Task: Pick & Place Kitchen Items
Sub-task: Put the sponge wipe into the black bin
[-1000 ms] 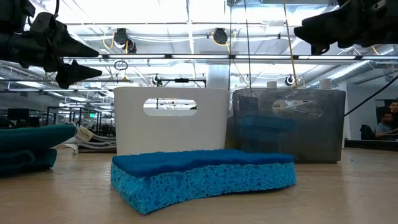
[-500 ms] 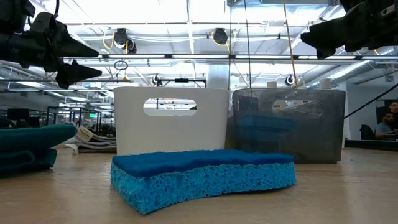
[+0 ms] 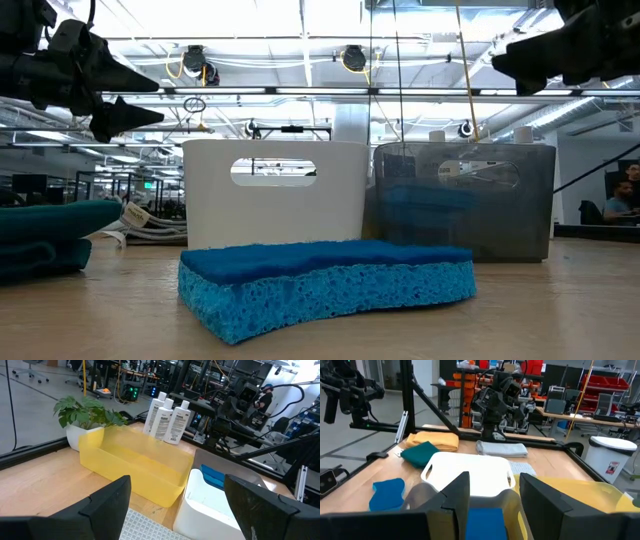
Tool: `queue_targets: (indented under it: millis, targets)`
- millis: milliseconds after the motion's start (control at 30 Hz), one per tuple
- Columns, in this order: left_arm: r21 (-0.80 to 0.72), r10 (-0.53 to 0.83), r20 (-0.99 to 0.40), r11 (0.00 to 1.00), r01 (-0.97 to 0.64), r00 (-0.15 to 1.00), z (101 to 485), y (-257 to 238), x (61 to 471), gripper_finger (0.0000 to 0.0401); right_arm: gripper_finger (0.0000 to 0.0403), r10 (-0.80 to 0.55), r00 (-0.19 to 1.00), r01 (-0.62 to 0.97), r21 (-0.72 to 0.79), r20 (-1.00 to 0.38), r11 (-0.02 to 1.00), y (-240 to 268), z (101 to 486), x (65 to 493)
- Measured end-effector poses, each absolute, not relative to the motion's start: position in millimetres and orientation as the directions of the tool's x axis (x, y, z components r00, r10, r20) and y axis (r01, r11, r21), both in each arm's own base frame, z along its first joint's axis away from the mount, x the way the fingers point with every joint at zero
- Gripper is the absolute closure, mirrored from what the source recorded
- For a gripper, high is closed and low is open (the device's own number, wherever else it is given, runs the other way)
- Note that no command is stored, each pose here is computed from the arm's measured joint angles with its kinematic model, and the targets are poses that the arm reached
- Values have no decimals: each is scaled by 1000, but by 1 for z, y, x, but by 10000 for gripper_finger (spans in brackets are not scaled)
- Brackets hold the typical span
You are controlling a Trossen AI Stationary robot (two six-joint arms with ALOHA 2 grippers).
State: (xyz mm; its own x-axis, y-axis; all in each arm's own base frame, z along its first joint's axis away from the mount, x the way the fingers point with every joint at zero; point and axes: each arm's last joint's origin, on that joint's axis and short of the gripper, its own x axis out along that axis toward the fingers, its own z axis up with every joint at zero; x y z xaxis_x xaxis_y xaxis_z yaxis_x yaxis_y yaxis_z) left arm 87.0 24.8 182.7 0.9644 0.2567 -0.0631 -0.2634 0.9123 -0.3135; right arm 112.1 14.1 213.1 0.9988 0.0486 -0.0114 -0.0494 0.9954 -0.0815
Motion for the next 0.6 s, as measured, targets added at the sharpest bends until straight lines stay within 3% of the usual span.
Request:
queue_targets:
  millis: [600]
  targets:
    - [-314,257,-63,912,-263,964,183,25,87,77,261,49,999,-49,-65,-7,997,12,211,100]
